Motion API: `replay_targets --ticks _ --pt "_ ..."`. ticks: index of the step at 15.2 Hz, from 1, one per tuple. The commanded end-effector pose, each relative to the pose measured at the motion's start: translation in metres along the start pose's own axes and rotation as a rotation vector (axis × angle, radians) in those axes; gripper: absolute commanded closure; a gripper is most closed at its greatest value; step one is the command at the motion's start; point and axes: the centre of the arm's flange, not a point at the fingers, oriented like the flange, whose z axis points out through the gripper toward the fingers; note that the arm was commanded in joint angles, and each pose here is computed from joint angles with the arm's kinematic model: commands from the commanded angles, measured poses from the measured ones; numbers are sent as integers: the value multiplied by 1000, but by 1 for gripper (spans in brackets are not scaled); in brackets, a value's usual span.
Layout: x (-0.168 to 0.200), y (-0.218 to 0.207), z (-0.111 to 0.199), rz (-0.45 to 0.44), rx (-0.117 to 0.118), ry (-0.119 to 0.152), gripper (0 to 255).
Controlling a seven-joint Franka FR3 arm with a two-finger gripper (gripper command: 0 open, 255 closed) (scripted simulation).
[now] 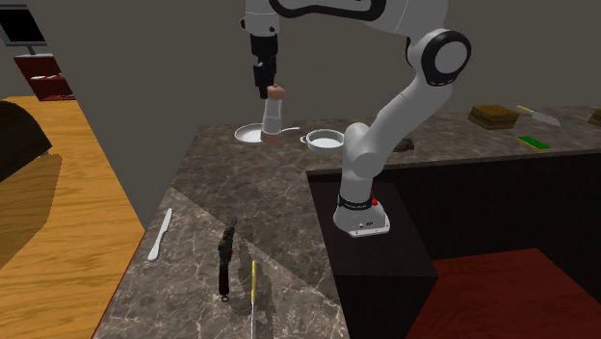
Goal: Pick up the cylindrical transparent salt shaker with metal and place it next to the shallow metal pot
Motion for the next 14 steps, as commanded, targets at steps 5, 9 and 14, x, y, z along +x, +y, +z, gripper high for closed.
replay_targets --ticks 5,9,14 --pt "12 79 6 -1 0 1 255" --pt "21 131 11 -1 0 1 255" --pt "33 196 16 -1 0 1 255"
